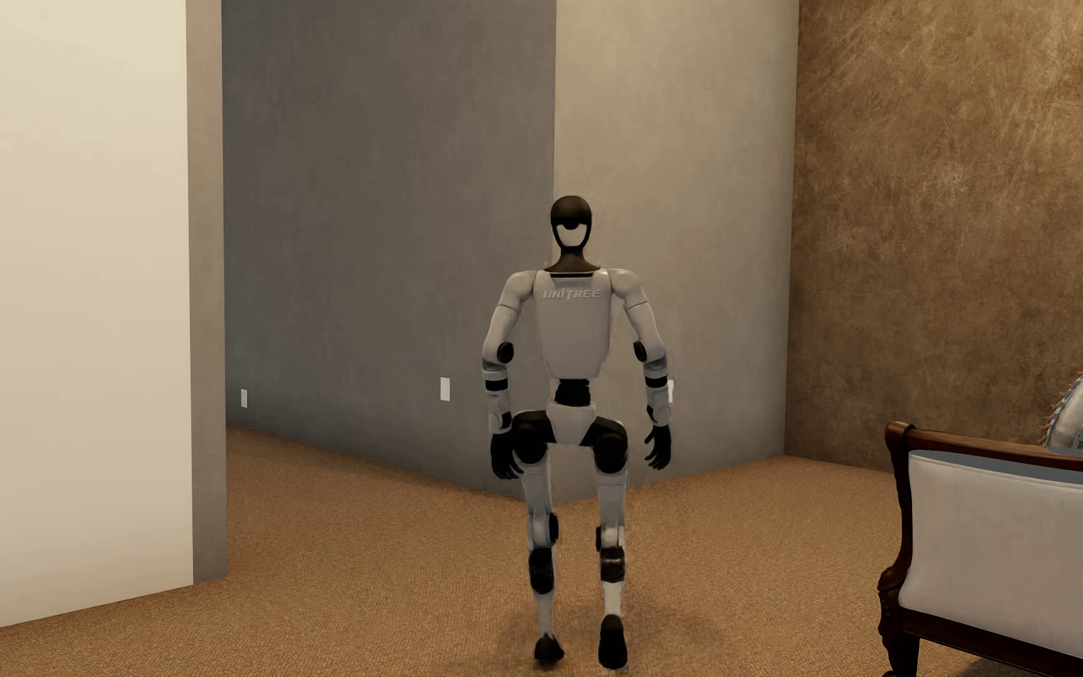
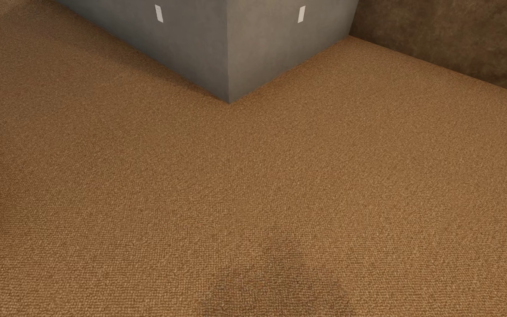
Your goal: Circle the corner
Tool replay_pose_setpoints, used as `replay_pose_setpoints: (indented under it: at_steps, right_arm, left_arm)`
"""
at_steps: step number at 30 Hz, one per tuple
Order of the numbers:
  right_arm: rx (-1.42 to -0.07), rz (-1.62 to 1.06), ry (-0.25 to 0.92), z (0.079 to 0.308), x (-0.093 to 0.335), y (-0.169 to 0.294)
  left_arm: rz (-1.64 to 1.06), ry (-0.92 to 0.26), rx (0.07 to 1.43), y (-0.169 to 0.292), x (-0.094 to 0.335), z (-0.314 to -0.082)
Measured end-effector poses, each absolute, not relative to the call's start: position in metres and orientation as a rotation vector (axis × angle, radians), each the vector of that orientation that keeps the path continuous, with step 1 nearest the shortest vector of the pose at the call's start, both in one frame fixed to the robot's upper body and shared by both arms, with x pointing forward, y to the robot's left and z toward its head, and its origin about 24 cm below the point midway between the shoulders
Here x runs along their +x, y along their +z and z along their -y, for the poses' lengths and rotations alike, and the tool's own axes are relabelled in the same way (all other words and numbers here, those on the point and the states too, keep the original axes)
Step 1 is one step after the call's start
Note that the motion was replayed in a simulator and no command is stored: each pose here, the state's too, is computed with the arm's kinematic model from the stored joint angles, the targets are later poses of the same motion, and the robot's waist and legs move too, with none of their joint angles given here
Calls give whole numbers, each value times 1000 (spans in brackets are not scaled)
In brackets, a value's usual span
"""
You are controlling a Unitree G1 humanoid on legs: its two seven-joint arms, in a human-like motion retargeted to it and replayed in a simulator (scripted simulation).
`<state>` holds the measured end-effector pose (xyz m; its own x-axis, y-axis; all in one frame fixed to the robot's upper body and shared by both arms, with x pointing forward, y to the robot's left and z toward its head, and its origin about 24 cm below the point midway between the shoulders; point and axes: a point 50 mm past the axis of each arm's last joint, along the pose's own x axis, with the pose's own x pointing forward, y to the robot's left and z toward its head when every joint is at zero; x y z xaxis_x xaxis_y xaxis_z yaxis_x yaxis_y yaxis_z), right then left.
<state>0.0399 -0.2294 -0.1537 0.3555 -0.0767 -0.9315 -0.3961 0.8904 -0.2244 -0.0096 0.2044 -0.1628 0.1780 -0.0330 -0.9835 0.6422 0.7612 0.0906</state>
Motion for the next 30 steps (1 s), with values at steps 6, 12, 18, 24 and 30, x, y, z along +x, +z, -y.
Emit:
replay_pose_setpoints:
  at_steps: [6,12,18,24,30]
  right_arm:
    - [-452,-1329,201,239,-7,-154]
    - [-461,-1438,194,244,-31,-158]
    - [-439,-1207,263,221,18,-150]
    - [-477,-1156,224,235,46,-147]
    - [-475,-1271,299,222,11,-157]
  left_arm:
    - [-1070,-375,562,-147,79,-215]
    - [-1072,-426,533,-152,76,-194]
    - [-1258,-469,511,-163,10,-194]
    - [-1534,-516,571,-159,-75,-221]
    - [-1247,-460,553,-161,17,-207]
